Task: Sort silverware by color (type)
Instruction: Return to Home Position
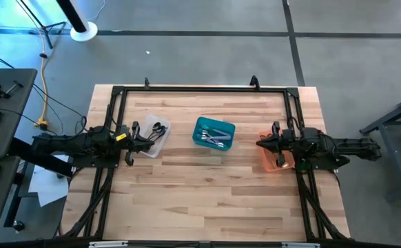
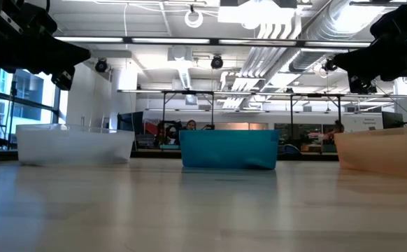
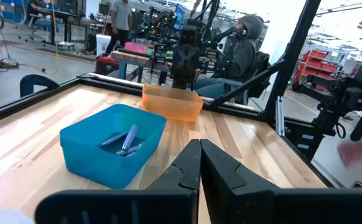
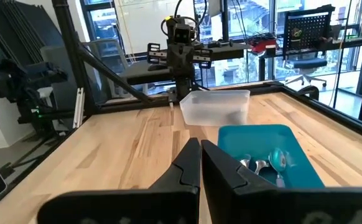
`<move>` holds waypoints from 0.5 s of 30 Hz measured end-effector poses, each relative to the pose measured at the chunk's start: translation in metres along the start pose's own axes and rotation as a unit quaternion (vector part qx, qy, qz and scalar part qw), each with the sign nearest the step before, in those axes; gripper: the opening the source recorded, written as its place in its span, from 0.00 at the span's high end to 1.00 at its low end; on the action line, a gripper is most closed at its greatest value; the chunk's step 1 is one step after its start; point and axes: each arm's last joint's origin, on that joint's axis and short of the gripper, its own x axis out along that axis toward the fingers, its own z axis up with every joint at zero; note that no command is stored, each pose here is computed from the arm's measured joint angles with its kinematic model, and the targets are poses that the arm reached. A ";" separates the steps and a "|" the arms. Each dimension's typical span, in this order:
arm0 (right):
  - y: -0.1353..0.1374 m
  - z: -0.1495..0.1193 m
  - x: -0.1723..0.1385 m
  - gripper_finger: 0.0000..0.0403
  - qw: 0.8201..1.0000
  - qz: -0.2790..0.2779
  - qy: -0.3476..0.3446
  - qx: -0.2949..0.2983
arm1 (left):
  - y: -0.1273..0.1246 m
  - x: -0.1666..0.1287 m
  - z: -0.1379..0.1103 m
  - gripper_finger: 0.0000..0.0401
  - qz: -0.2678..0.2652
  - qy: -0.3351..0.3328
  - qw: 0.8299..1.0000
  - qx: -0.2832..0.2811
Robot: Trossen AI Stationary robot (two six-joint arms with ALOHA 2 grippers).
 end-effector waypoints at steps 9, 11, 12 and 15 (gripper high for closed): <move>0.000 0.000 0.000 1.00 1.000 0.000 0.000 0.013 | 0.000 0.000 0.000 1.00 0.000 0.000 1.000 0.000; 0.000 0.000 0.000 1.00 1.000 0.000 0.000 0.013 | 0.000 0.000 0.000 1.00 0.000 0.000 1.000 0.000; 0.000 0.000 0.000 1.00 1.000 0.000 0.001 0.013 | 0.000 0.000 0.000 1.00 0.000 0.000 1.000 0.000; 0.000 0.000 0.000 1.00 1.000 0.000 0.001 0.013 | 0.000 0.000 0.000 1.00 0.000 0.000 1.000 0.000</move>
